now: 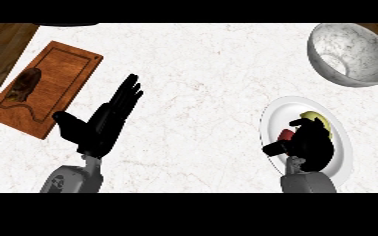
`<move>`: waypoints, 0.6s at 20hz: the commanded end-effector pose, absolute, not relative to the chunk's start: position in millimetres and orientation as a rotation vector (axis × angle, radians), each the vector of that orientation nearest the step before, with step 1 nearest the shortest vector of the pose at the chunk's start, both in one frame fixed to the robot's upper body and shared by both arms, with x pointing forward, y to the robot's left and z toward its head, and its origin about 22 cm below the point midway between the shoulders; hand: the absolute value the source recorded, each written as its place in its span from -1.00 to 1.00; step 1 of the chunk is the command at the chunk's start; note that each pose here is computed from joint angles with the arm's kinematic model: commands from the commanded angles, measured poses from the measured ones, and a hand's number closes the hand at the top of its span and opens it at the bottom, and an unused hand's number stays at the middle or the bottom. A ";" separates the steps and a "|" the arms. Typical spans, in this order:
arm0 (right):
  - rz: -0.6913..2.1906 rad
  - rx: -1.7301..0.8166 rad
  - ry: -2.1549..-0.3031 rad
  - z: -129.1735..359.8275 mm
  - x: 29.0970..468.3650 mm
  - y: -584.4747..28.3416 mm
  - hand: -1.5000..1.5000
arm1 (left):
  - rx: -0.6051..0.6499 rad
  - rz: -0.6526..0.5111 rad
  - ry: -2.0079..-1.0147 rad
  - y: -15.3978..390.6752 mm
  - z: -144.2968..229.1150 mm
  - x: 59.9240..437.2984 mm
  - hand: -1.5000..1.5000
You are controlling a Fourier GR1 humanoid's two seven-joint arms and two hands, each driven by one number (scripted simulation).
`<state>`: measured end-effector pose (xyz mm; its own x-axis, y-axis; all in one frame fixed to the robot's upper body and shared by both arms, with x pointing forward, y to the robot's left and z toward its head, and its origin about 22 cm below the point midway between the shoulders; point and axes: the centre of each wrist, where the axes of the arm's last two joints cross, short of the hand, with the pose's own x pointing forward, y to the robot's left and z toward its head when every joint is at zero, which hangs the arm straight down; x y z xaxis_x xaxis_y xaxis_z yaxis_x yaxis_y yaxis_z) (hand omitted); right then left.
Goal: Pick the bell pepper from the plate and place it in the bowl
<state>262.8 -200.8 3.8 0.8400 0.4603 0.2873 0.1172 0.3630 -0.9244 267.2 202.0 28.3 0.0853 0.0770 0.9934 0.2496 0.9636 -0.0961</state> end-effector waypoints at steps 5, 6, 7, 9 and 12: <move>0.211 -1.237 -0.503 -4.8 273.4 -200.2 1.00 | -0.280 -0.118 -1.496 205.1 19.1 271.4 0.00; 0.218 -1.233 -0.517 -9.3 258.8 -197.9 1.00 | -0.260 -0.113 -1.484 211.4 30.6 284.3 0.00; 0.219 -1.242 -0.482 5.2 269.3 -208.2 1.00 | -0.268 -0.140 -1.487 220.2 18.6 267.0 0.00; 0.240 -1.274 -0.482 -7.7 275.6 -204.6 1.00 | -0.281 -0.124 -1.489 196.7 20.6 252.8 0.00; 0.437 -1.246 -0.595 0.9 274.8 -210.6 1.00 | -0.265 -0.120 -1.495 194.3 32.1 270.3 0.00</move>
